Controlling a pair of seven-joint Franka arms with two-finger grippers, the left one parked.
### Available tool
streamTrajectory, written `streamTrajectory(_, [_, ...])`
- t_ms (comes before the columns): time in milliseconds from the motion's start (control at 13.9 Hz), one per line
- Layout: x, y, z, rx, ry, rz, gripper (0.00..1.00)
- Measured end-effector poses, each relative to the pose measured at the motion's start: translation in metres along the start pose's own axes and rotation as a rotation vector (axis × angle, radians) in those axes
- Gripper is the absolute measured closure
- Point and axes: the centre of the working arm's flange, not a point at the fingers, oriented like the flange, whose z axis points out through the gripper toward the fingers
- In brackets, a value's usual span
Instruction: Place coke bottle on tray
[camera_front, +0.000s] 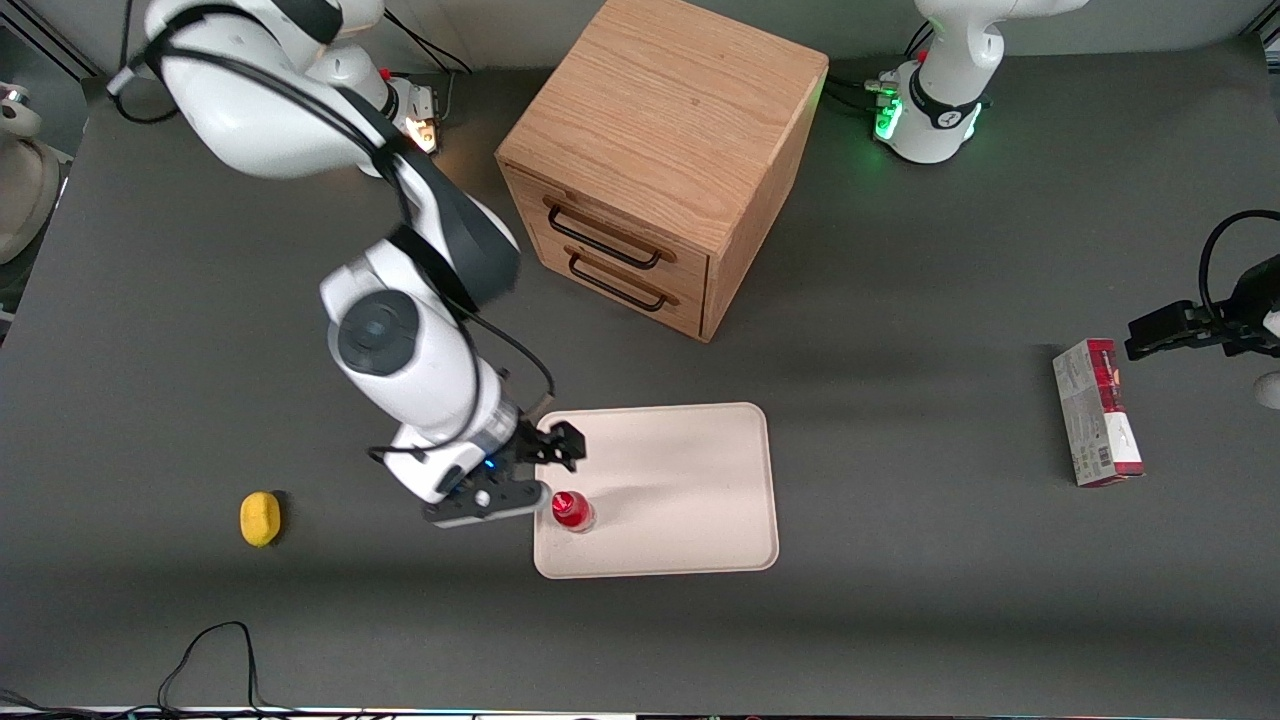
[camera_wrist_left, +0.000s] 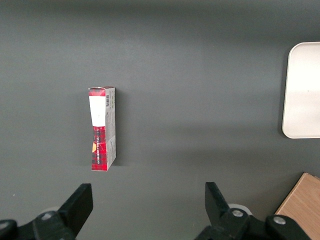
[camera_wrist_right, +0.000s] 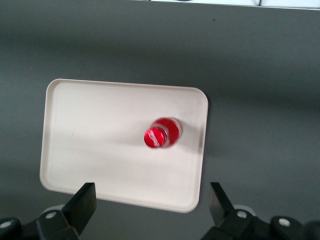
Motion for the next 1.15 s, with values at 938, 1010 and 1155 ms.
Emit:
streamTrajectory(938, [-0.179, 0.270, -0.180, -0.117, -0.133, 0.168, 0.00])
streamTrajectory(1010, [-0.187, 0.271, -0.189, -0.137, -0.134, 0.163, 0.00])
streamTrajectory(1155, [-0.191, 0.272, -0.193, -0.147, -0.139, 0.163, 0.00])
